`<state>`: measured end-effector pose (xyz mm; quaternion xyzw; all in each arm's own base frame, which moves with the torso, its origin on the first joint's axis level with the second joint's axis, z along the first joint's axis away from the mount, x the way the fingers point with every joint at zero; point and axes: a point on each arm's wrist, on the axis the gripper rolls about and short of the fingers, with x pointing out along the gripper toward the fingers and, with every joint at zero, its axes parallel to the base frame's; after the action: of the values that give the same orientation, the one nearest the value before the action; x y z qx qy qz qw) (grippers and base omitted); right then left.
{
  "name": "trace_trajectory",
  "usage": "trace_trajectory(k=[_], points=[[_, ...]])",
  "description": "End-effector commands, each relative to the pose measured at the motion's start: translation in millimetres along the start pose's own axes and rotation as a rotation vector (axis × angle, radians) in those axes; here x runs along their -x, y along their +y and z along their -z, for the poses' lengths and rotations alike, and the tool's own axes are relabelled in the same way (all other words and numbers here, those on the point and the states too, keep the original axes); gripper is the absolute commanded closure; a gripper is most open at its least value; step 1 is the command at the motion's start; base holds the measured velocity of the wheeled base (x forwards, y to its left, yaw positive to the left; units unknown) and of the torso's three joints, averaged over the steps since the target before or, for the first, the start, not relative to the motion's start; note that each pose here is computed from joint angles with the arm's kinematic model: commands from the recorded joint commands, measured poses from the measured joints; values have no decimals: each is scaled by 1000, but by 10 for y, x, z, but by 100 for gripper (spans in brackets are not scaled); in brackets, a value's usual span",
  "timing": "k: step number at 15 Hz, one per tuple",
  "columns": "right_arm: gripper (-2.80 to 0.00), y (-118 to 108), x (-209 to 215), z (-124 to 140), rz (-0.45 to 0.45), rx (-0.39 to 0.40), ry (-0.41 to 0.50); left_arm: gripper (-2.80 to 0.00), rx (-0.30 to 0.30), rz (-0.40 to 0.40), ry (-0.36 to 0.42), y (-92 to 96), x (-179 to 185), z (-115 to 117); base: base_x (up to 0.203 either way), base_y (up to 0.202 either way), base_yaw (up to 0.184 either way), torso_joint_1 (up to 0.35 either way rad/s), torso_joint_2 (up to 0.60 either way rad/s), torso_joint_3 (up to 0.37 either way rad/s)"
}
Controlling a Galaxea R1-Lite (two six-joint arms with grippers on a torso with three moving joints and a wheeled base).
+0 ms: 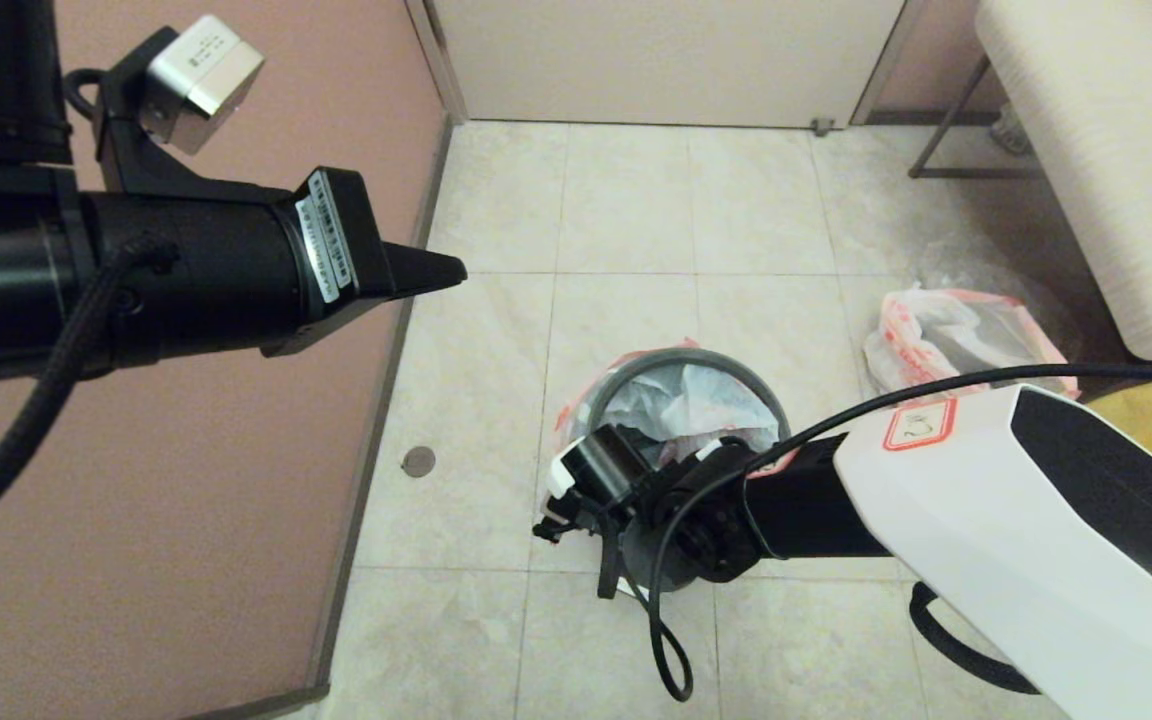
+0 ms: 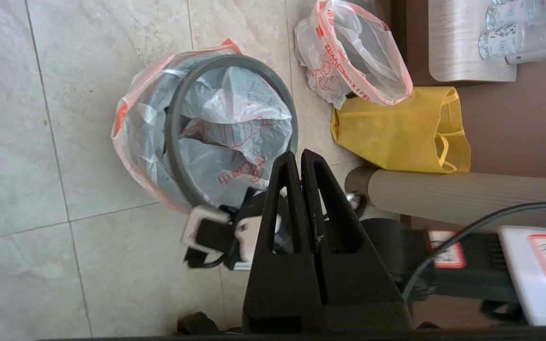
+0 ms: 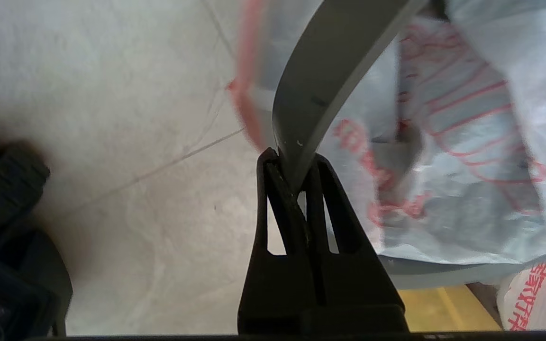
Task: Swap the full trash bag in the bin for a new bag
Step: Place the trash can ring on the trash can
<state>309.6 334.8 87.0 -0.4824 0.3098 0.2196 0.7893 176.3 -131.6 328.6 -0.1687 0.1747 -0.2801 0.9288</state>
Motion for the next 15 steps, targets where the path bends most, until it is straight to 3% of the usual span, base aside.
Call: trace_trajectory(k=[1, 6, 10, 15], points=[[0, 85, -63, -29, -13, 33, 25, 0, 3, -3, 0, 4, -5, -2, 0, 0, 0, 0, 0, 0], [0, 38, 82, -72, -18, 89, 77, 0, 3, -1, -3, 2, 6, -6, 0, 0, 0, 0, 0, 0], [0, 12, 312, -114, -3, 106, 65, 0, 2, 14, -21, -20, 96, -30, 0, 0, 0, 0, 0, 0], [0, 112, 310, -205, 22, 128, 54, 0, 2, 15, -38, -25, 177, -66, 0, 0, 0, 0, 0, 0]])
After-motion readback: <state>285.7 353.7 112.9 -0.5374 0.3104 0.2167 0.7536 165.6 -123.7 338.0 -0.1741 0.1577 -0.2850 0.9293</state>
